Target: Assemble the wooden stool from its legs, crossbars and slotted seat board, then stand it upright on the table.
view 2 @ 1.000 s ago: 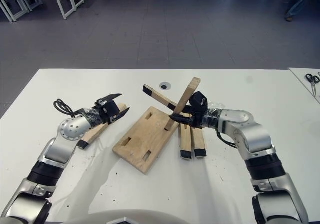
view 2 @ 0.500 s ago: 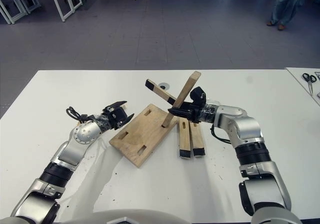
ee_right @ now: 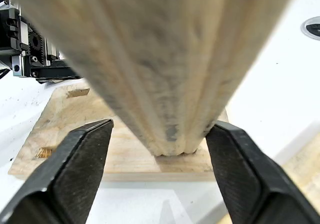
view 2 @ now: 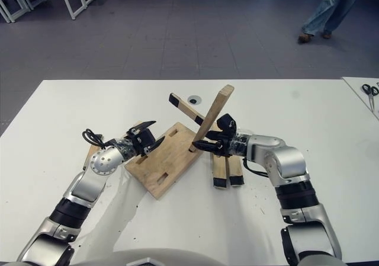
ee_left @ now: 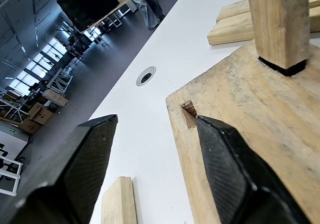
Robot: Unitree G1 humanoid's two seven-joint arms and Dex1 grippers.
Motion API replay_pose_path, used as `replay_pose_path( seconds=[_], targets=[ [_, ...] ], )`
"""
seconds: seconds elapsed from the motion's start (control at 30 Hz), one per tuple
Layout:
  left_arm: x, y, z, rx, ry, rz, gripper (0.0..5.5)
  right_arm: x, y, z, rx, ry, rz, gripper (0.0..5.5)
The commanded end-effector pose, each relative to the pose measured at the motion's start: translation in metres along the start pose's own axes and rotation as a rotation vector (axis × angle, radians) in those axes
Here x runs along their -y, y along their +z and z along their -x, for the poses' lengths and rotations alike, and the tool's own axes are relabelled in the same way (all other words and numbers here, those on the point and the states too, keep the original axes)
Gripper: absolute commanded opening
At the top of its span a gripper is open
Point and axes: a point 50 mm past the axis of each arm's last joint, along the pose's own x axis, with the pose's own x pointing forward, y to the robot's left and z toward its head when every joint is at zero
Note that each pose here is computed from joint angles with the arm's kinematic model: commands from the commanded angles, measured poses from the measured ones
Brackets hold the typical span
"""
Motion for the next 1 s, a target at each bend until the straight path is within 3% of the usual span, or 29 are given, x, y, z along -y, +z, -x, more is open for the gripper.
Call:
replay_pose_path(
  seconds=[0.03, 0.17, 0.27, 0.53, 0.6, 0.7, 0.8, 0.87, 1.0],
  targets=[
    [-0.001, -0.010, 0.006, -0.064, 0.009, -0.003, 2.90, 0.007, 0.000, 0.030, -0.049, -0.119, 0.008, 3.46],
    [0.000, -0.021, 0.012, -0.115, 0.023, 0.010, 2.90, 0.016, 0.036, 0.058, 0.076, -0.251, 0.035, 3.46],
    [0.004, -0.025, 0.012, -0.137, 0.000, 0.015, 2.90, 0.018, 0.089, 0.071, 0.306, -0.340, 0.083, 3.46],
    [0.016, -0.026, 0.008, -0.155, -0.077, 0.017, 2.90, -0.024, 0.210, 0.090, 0.900, -0.234, 0.183, 3.46],
    [0.017, -0.025, 0.006, -0.152, -0.088, 0.015, 2.90, -0.042, 0.223, 0.087, 0.976, -0.143, 0.188, 3.46],
    [0.018, -0.025, 0.006, -0.149, -0.095, 0.012, 2.90, -0.044, 0.186, 0.053, 0.821, -0.070, 0.120, 3.46],
    [0.020, -0.024, 0.004, -0.143, -0.101, 0.011, 2.90, -0.030, 0.083, -0.008, 0.414, -0.063, -0.038, 3.46],
    [0.019, -0.023, 0.003, -0.140, -0.099, 0.010, 2.90, -0.023, 0.044, -0.016, 0.297, -0.094, -0.096, 3.46],
    [0.022, -0.029, 0.010, -0.164, -0.108, 0.024, 2.90, -0.019, 0.081, -0.003, 0.461, -0.114, -0.061, 3.46]
  ],
)
